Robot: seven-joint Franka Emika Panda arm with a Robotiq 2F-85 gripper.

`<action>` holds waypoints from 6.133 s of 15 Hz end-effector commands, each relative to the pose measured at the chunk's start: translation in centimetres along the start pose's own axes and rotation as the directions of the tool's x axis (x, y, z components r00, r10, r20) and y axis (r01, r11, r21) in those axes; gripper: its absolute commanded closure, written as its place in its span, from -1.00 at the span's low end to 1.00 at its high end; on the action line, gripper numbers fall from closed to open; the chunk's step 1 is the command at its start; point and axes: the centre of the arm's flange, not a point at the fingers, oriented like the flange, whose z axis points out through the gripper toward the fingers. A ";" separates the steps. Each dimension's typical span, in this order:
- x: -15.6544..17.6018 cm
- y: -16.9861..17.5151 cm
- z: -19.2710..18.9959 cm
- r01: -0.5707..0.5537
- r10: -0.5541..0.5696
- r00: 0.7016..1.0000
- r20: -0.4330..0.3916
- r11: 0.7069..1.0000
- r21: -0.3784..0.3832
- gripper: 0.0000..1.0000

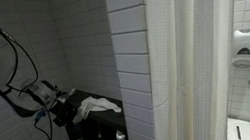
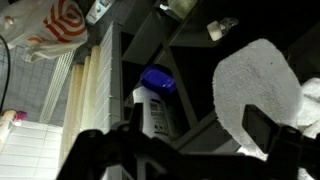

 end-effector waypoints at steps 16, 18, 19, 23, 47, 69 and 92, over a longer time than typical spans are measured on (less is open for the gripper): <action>-5.5 2.2 1.4 -0.349 0.361 0.923 -0.130 0.931 0.108 -1.00; -5.6 2.9 0.7 -0.361 0.380 0.915 -0.134 0.920 0.151 -1.00; -5.4 3.2 0.2 -0.386 0.409 0.903 -0.130 0.906 0.174 -1.00; -5.1 3.0 -1.2 -0.526 0.556 0.830 -0.047 0.808 0.266 -1.00; -3.3 -4.7 -1.2 -0.356 0.358 0.933 -0.044 0.934 0.045 -1.00; -0.9 -6.0 0.4 -0.283 0.283 0.959 -0.006 0.956 -0.083 -0.57; 0.0 -0.1 -0.2 0.338 -0.327 0.933 -0.152 0.939 0.059 -1.00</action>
